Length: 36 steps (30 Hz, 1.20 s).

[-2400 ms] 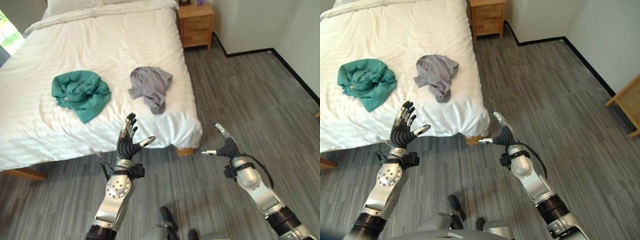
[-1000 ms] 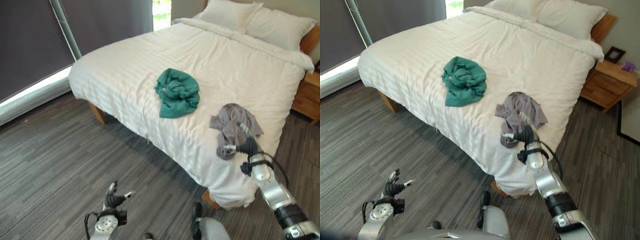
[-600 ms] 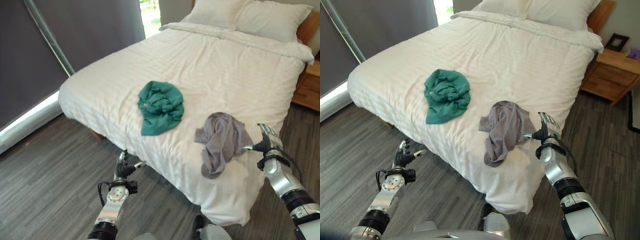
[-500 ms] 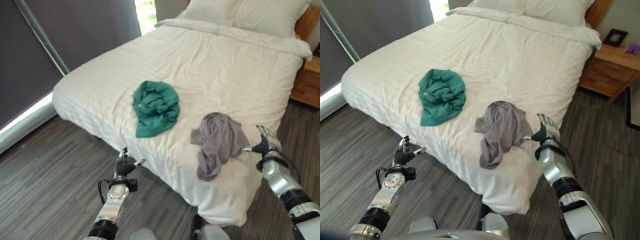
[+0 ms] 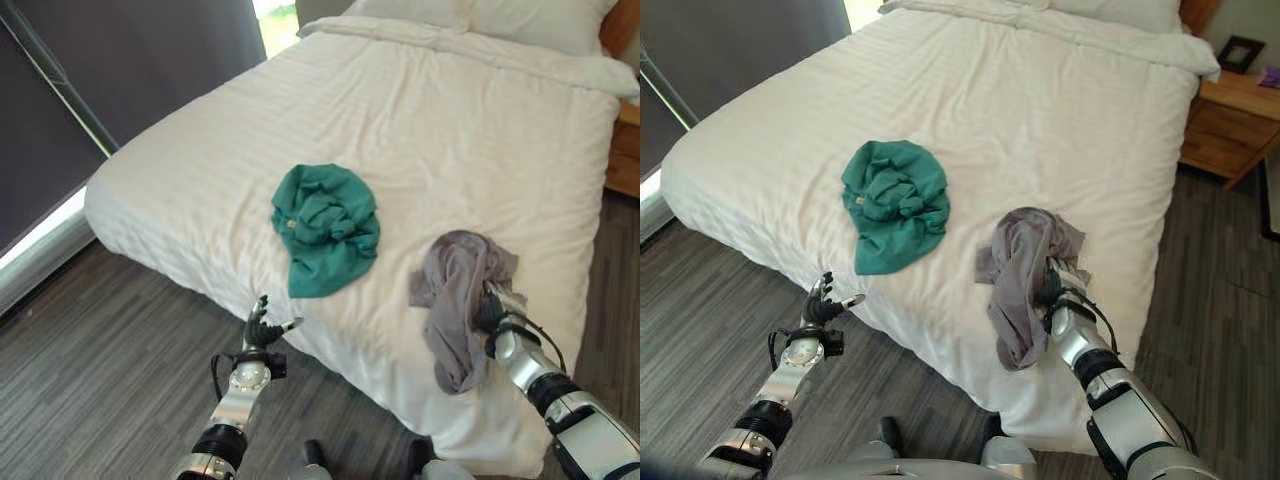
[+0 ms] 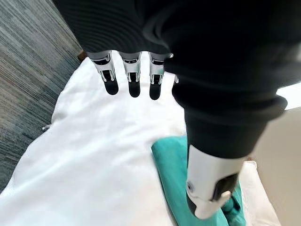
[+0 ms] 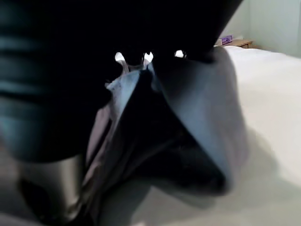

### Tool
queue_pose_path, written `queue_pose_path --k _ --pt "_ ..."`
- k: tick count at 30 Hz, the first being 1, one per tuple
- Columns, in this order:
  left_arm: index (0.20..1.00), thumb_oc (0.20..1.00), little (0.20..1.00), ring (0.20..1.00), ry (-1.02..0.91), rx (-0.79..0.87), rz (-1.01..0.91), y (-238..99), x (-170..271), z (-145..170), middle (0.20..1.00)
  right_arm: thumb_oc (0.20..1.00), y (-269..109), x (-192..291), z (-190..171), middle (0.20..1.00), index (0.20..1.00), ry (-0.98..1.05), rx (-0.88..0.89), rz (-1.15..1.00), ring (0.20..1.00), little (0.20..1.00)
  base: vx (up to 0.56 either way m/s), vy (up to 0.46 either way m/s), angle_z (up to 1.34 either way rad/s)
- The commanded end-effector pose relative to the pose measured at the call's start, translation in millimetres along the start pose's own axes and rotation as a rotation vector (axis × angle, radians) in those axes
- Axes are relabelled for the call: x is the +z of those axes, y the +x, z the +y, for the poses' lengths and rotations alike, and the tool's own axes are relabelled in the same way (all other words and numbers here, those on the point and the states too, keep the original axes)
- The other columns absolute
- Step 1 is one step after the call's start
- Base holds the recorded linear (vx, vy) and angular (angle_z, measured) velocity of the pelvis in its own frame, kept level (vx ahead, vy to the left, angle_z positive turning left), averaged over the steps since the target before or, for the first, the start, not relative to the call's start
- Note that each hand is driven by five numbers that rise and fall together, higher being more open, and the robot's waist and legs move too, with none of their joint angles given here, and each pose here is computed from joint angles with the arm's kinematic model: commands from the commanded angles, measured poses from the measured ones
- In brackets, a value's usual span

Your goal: Pick up bed clothes into laundry basket.

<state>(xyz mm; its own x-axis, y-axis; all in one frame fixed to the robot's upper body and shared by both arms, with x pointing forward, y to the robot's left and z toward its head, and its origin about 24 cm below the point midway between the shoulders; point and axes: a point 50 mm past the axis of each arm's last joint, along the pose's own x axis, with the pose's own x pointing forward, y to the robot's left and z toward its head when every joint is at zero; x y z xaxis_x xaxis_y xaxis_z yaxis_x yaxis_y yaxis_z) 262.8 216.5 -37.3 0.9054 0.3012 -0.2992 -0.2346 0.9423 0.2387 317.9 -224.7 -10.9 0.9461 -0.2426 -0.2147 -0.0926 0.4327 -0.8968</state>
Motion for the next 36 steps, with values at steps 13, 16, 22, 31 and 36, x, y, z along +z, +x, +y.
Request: queue_pose_path --k 13,16,22,31,36 --pt "1.000 1.000 1.000 1.000 -0.004 -0.170 -0.688 6 180 -54 1.000 0.200 -2 48 32 0.200 0.200 0.268 0.123 -0.014 0.200 0.200 -0.01 -0.043 0.01" --pt "1.000 1.000 1.000 1.000 0.105 -0.073 -0.849 -7 199 -17 1.000 0.200 -27 2 61 0.200 0.200 0.267 0.210 0.088 0.200 0.200 0.04 -0.015 -0.07" --pt "1.000 1.000 1.000 1.000 0.334 0.233 -0.662 -1 146 73 1.000 0.200 -121 -137 100 0.200 0.200 0.226 0.338 0.555 0.200 0.200 0.05 -0.020 -0.26" --pt "1.000 1.000 1.000 1.000 0.674 0.479 -0.312 16 96 151 1.000 0.200 -214 -240 74 0.200 0.200 0.323 0.237 1.057 0.200 0.200 0.02 -0.002 -0.20" --pt "1.000 1.000 1.000 1.000 0.965 0.627 -0.194 21 105 202 1.000 0.200 -218 -259 47 0.200 0.200 0.300 0.133 1.067 0.200 0.200 0.19 0.148 -0.37"
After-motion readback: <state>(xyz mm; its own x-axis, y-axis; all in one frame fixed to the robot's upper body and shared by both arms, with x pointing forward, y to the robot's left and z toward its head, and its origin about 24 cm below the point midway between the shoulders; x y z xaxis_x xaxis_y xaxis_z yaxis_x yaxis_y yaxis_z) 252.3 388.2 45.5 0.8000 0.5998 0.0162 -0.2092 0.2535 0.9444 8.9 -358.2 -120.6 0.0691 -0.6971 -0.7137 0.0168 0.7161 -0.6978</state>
